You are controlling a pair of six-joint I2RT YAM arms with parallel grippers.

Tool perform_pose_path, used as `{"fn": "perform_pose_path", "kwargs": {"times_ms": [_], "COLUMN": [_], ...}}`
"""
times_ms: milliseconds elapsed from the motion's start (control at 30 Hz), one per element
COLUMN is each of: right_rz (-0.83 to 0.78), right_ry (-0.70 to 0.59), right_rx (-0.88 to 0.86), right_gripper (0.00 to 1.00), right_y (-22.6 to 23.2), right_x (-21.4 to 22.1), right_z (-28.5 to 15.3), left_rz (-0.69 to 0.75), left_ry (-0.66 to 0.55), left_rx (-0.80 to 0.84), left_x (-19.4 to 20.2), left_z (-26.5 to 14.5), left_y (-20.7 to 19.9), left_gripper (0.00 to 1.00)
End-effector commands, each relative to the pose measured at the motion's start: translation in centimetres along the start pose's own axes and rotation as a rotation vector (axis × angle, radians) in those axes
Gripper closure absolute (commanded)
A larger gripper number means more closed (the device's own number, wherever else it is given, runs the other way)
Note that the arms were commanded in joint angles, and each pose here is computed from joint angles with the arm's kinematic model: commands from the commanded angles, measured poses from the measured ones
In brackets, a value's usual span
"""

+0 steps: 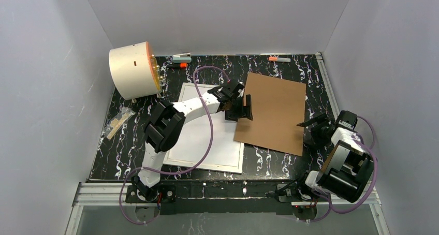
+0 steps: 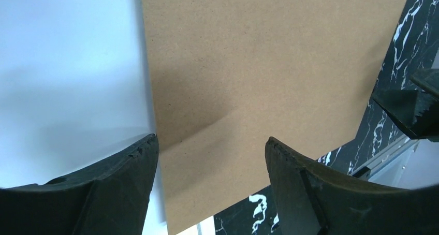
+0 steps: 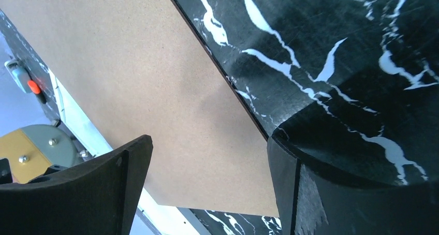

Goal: Put the photo into the frame

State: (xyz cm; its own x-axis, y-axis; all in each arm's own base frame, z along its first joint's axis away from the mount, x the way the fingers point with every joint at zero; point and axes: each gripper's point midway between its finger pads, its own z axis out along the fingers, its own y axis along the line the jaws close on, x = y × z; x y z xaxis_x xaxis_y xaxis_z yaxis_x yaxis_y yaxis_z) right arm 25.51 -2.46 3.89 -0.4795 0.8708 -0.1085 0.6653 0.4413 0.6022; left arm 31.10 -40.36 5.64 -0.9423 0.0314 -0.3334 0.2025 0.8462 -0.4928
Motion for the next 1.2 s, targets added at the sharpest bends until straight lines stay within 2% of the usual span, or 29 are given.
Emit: {"fn": "perform_pose_path", "kwargs": {"times_ms": [0,300,567,667,1067,1167], "right_rz": [0.087,0.064,0.054,0.052,0.053,0.053], "right_ry": [0.194,0.189,0.194,0.194,0.202,0.204], "right_rx": [-0.014,0.012,0.021,0.024,0.011,0.009], "right_gripper": [0.11,0.11,0.11,0.11,0.11,0.11], "right_y": [-0.2,-0.7,-0.9,-1.0,-0.9,-0.9], "right_x": [4.9,4.9,5.0,5.0,5.3,5.4], "right_z": [-0.2,-0.3,-0.3,-0.4,-0.4,-0.4], "left_rz": [0.011,-0.007,0.01,0.014,-0.042,-0.062], "left_ry": [0.02,0.061,0.019,0.006,0.096,0.125], "left_rx": [0.14,0.076,-0.029,-0.06,-0.052,-0.014], "left_x": [0.4,1.7,1.3,1.2,3.4,3.8], "left_z": [-4.2,-4.1,-4.6,-4.8,-3.6,-3.4], "left_y": [-3.4,-0.8,1.2,1.9,2.4,1.6], "left_gripper": [0.27,0.19,0.02,0.02,0.03,0.06]}}
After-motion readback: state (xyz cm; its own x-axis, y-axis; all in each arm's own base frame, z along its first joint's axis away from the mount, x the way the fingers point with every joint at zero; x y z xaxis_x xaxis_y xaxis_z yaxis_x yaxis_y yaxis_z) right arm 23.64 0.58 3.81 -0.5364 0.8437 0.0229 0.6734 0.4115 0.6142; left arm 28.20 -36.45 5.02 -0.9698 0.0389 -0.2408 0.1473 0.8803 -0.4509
